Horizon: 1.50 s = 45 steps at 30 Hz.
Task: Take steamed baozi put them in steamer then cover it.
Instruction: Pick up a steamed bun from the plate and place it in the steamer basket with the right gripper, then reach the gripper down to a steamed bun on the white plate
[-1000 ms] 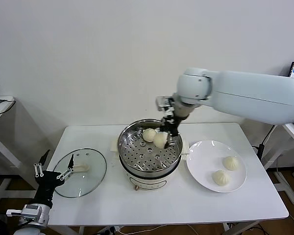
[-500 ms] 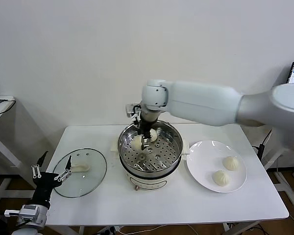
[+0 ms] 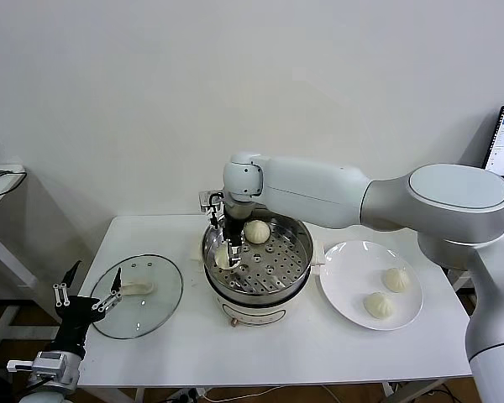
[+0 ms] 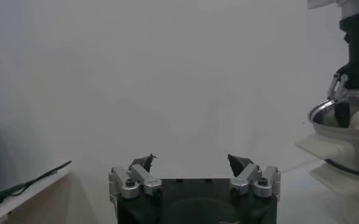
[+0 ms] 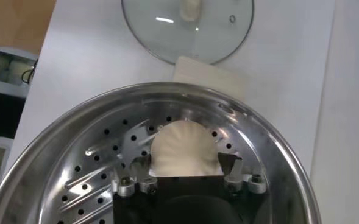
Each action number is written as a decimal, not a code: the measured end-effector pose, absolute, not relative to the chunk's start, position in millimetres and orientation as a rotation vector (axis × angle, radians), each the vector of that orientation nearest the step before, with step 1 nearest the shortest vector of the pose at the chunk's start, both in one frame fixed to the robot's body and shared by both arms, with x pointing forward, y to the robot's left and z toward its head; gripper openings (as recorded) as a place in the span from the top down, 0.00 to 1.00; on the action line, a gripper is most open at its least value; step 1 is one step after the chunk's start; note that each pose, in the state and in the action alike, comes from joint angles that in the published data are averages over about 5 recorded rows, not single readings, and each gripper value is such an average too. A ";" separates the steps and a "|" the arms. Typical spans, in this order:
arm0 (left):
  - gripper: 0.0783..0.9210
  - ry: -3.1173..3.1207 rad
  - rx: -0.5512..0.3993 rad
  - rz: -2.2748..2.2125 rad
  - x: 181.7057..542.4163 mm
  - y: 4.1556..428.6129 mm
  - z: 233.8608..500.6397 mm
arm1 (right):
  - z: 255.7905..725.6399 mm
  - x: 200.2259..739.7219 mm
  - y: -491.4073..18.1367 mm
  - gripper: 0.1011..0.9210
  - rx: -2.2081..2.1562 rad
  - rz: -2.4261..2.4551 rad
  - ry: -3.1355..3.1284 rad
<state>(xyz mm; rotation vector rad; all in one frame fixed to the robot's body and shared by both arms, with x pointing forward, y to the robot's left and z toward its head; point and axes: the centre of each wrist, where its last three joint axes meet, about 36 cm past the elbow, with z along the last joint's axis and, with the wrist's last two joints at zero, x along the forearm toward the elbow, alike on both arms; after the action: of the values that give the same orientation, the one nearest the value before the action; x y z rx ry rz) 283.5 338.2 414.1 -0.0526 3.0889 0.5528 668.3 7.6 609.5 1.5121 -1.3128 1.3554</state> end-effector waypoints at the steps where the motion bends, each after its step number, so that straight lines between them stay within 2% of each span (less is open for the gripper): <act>1: 0.12 3.089 -0.053 0.552 283.5 337.9 414.0 | 612.5 668.6 3.4 0.12 1.513 1.352 -1.316; 8: 0.12 3.085 -0.044 0.544 283.2 331.2 415.3 | 655.9 671.8 -57.9 0.12 1.502 1.343 -1.340; 13: 0.12 3.080 -0.032 0.546 282.8 325.9 417.1 | 686.9 667.8 -131.2 0.12 1.477 1.335 -1.339; 20: 0.12 3.079 -0.015 0.552 281.9 319.7 417.5 | 692.7 649.9 -237.0 0.12 1.436 1.316 -1.309; 25: 0.12 3.078 -0.009 0.551 281.1 317.2 417.0 | 669.5 635.2 -302.7 0.12 1.390 1.302 -1.286; 30: 0.12 3.078 -0.002 0.552 281.3 315.3 416.5 | 633.6 622.7 -346.0 0.12 1.359 1.303 -1.255; 37: 0.12 3.082 0.009 0.556 281.6 313.1 413.9 | 578.7 609.5 -381.6 0.12 1.331 1.290 -1.225; 45: 0.12 3.084 0.015 0.558 282.4 309.8 411.5 | 530.0 599.6 -399.5 0.12 1.311 1.271 -1.235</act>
<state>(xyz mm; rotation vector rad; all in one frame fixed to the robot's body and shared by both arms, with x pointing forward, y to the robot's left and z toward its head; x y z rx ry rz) 282.4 309.8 411.5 0.0154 3.0836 0.5579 599.6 -399.5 530.0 1.3115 -1.2348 1.2708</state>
